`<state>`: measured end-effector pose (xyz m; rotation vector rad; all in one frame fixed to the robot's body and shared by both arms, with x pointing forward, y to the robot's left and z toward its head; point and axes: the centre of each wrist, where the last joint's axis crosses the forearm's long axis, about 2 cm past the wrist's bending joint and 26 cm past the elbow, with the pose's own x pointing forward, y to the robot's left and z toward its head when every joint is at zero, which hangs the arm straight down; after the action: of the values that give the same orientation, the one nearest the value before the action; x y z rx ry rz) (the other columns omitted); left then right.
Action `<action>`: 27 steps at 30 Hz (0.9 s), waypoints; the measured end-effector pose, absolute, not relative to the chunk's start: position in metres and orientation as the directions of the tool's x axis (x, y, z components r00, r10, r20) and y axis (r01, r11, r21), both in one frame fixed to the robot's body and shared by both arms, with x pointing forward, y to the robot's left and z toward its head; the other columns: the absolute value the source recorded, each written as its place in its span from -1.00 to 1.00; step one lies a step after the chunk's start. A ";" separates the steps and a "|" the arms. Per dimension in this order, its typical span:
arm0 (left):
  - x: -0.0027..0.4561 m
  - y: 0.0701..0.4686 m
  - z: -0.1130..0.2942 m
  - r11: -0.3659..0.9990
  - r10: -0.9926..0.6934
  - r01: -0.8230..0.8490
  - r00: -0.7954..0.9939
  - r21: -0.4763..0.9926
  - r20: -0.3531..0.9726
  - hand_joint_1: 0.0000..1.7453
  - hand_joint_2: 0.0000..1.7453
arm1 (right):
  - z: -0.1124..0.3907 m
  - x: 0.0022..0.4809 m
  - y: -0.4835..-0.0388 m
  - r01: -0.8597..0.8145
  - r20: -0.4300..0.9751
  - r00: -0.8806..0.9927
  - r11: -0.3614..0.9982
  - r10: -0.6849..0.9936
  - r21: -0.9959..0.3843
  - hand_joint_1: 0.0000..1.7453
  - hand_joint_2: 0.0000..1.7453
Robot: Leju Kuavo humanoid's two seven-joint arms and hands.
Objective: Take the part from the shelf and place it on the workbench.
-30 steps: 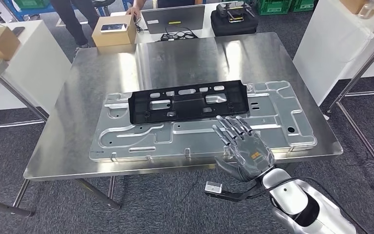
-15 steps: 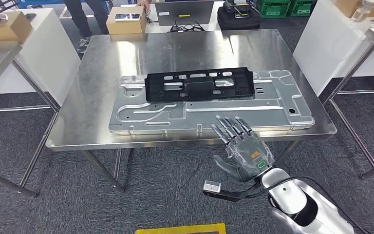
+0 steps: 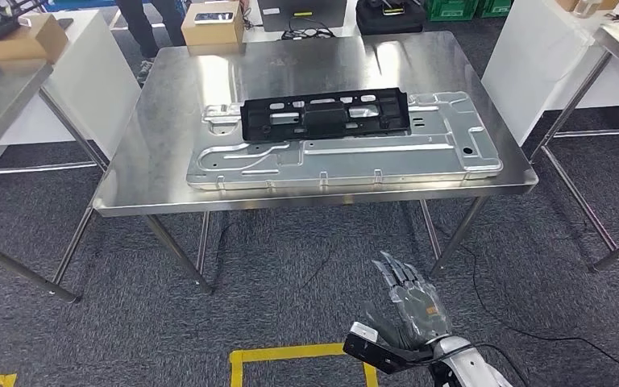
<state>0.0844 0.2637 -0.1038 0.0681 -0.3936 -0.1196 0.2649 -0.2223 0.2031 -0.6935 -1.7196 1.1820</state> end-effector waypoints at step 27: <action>0.087 0.259 -0.103 0.988 -0.120 0.075 0.922 0.134 0.369 -1.00 -1.00 | -0.089 0.125 -0.308 -0.401 0.188 0.886 0.904 0.423 -0.146 -1.00 1.00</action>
<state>0.0867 0.2592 -0.1029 0.1181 -0.3859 -0.1008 0.1251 -0.3080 -0.0894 -0.1044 -0.2189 0.4294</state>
